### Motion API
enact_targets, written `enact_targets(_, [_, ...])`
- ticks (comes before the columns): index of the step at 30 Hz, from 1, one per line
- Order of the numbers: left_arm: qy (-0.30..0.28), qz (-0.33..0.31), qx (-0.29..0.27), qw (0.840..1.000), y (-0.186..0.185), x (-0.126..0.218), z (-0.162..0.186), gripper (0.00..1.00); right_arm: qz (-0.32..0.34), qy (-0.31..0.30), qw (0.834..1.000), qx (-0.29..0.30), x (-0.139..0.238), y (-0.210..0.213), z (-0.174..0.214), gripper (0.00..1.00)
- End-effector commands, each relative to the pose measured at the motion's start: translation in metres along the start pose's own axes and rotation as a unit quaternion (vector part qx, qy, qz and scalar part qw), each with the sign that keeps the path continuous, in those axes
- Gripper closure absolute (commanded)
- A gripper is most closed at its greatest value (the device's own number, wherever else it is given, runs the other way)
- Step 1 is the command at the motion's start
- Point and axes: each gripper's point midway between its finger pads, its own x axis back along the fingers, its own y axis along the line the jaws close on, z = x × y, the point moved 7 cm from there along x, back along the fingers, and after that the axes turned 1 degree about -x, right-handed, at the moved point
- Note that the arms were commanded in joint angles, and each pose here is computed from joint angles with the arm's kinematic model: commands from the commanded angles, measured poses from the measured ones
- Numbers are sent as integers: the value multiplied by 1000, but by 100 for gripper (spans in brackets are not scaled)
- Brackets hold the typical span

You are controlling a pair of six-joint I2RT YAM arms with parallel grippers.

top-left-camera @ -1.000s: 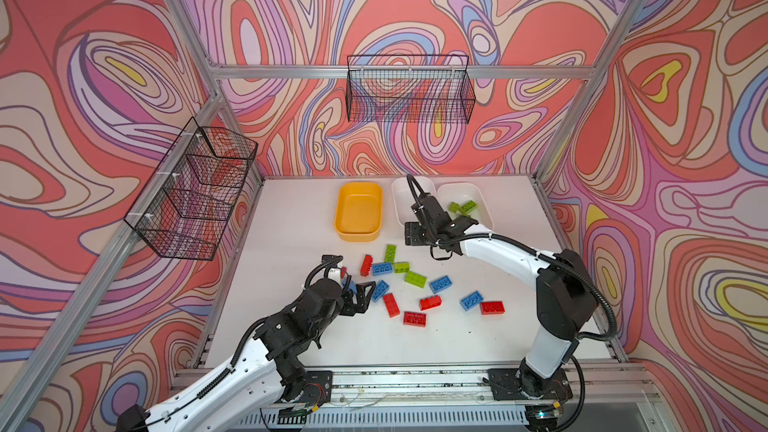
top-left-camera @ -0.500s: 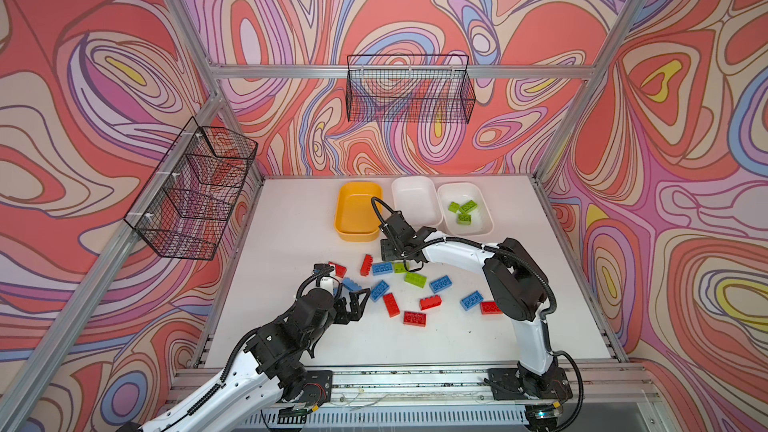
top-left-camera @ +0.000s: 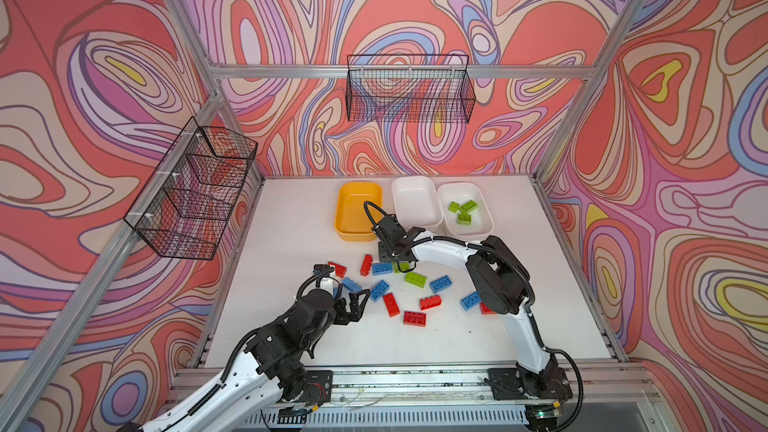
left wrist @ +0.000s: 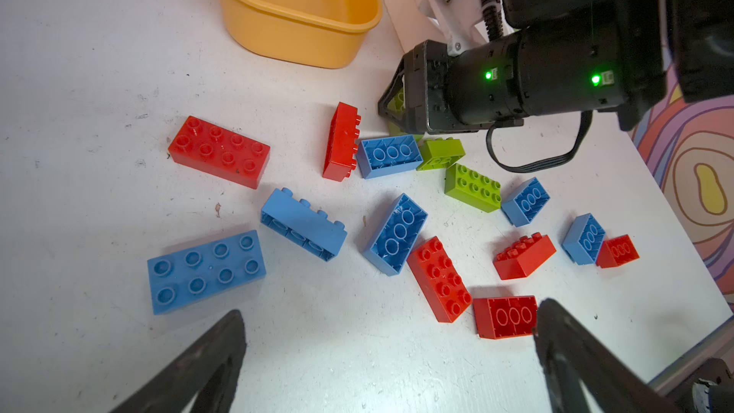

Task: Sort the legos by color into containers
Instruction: 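Carry the lime-green brick with the right gripper into the farther white tray and release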

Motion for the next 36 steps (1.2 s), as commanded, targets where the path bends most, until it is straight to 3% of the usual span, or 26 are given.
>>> enact_targets(1, [2, -12, -8, 1000, 4, -4, 4, 0, 14, 5, 1000, -1, -1, 0, 2, 62])
enact_targets(4, [4, -9, -10, 1000, 2, -6, 2, 0, 8, -7, 1000, 3, 7, 4, -6, 72])
enact_targets(13, [6, 5, -33, 999, -17, -12, -15, 0, 1, -93, 996, 2, 72, 1, -56, 76])
enact_targets(17, [11, 14, -41, 999, -29, -20, -24, 0, 9, -122, 992, -19, 95, -32, -82, 76])
enact_targets(21, [7, 30, -46, 998, -48, -29, -41, 0, 29, -139, 988, -57, 105, -92, -108, 76])
enact_targets(30, [30, 54, -63, 996, -84, -65, -61, 0, 79, -134, 980, -121, 74, -205, -137, 75])
enact_targets(36, [33, 64, -68, 995, -99, -85, -68, 0, 94, -118, 979, -136, 32, -235, -146, 75])
